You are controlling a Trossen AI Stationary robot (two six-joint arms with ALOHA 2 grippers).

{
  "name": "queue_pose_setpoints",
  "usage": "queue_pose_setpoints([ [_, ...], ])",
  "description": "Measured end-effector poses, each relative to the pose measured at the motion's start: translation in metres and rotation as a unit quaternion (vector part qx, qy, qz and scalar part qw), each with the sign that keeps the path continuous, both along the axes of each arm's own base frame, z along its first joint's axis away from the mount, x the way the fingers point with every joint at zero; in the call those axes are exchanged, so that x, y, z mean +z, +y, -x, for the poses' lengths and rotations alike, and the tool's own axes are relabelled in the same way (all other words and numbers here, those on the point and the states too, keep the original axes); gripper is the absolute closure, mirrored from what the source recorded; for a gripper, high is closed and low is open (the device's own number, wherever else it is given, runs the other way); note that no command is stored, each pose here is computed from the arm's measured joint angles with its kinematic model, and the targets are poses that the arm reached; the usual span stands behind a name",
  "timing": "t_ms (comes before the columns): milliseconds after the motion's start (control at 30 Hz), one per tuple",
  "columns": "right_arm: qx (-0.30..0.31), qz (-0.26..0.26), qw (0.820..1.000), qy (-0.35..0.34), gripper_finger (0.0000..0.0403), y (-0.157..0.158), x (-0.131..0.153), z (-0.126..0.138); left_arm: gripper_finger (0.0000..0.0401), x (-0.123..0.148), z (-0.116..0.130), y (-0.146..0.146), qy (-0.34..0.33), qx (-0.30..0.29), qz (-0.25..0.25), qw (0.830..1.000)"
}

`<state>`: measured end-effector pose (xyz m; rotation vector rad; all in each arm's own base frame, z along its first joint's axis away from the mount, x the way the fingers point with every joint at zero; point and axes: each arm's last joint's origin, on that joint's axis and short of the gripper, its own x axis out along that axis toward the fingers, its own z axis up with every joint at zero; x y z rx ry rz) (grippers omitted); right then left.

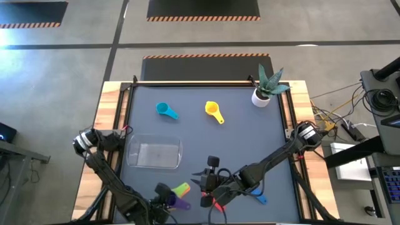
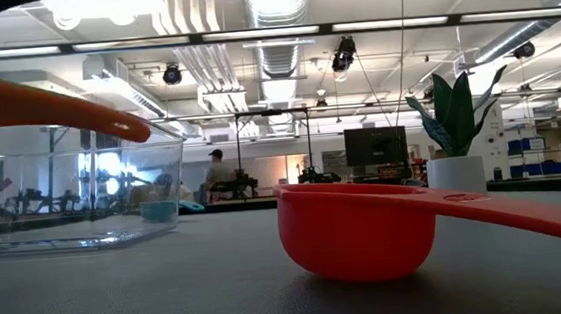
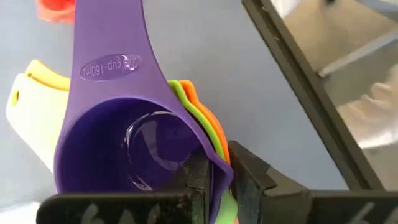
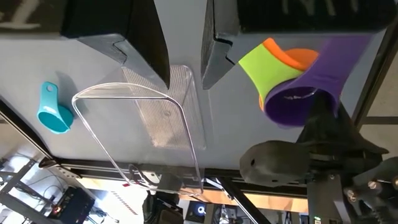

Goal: Nest measuring cups in basket
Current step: Stack the purple measuring cup on top of the green measuring cup

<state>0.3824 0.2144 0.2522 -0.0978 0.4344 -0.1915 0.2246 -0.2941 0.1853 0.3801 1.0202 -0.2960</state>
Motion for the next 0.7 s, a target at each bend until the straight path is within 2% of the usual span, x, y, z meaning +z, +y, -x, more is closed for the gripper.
queue_pose_setpoints([
  [200, 0.0, 0.0, 1.0, 0.001, 0.0323, 0.0, -0.0002, 0.0001, 0.0376, -0.0002, 0.0005, -0.0004, 0.01, -0.001, 0.009, 1.0],
  [500, 0.0, 0.0, 1.0, 0.001, 0.0323, 0.0, -0.0002, 0.0001, 0.0256, -0.0004, 0.0005, 0.0, 0.011, 0.014, 0.014, 1.0],
  [700, 0.0, 0.001, 1.0, 0.001, 0.0323, 0.0, -0.0002, 0.0001, 0.0222, -0.0005, 0.0025, 0.0018, 0.021, 0.031, 0.011, 0.999],
])
